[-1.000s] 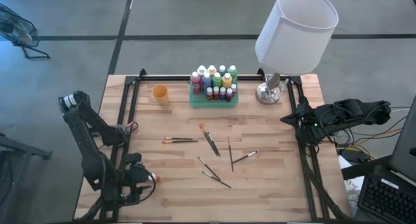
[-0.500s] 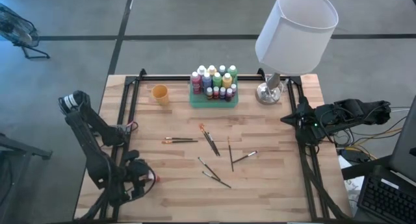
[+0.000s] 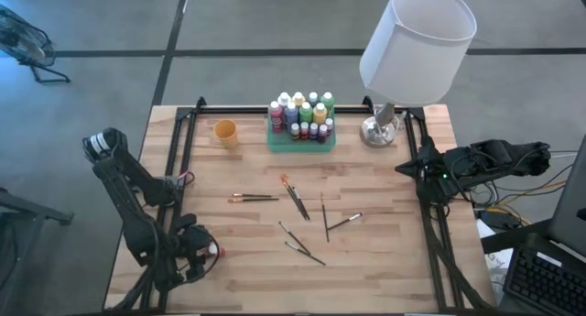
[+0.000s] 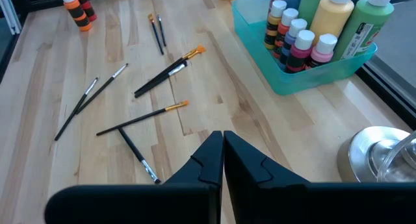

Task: Pick & Place Paint Supplies
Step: Put the small orange paint bottle into the green bin

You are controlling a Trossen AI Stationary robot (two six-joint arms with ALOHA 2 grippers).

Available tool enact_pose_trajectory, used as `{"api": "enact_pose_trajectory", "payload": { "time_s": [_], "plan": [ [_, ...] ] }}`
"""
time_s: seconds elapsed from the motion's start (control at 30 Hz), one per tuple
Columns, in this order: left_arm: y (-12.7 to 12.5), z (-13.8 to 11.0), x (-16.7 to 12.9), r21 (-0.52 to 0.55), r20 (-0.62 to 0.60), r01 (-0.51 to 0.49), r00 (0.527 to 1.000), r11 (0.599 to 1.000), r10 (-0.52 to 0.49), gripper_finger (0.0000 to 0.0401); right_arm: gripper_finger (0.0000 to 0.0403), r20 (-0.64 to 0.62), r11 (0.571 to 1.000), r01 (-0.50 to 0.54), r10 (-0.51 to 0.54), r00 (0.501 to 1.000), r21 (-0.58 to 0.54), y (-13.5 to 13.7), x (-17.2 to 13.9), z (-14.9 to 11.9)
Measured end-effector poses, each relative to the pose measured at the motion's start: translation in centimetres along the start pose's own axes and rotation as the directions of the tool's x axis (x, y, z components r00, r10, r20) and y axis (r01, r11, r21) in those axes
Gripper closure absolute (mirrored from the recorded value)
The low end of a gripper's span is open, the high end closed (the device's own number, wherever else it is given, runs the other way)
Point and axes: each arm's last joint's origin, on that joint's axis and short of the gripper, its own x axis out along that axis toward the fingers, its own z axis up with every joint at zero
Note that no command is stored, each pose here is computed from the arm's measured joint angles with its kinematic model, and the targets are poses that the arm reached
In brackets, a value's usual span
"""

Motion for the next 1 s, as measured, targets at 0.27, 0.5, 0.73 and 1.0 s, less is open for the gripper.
{"api": "enact_pose_trajectory", "payload": {
  "time_s": [0.27, 0.5, 0.73, 1.0],
  "plan": [
    [-0.3, -0.1, 0.4, 0.006, 0.017, -0.014, 1.000, 1.000, 0.013, 0.0188, 0.0394, 0.001, 1.000, 0.000, 0.000, 1.000, 0.000, 0.0, 0.0, 0.0],
    [-0.5, -0.3, 1.1, 0.014, 0.026, -0.038, 0.999, 0.999, 0.037, 0.0188, 0.0394, 0.000, 1.000, 0.000, 0.000, 1.000, 0.000, 0.0, 0.0, 0.0],
    [-0.7, -0.5, 1.5, 0.020, 0.027, -0.049, 0.998, 0.999, 0.048, 0.0188, 0.0394, 0.000, 1.000, 0.000, 0.000, 1.000, 0.000, 0.0, 0.0, 0.0],
    [-0.7, -0.5, 1.5, 0.019, 0.022, -0.049, 0.999, 0.999, 0.049, 0.0224, 0.0394, 0.000, 1.000, 0.000, 0.000, 1.000, 0.000, 0.0, 0.0, 0.0]
  ]
}}
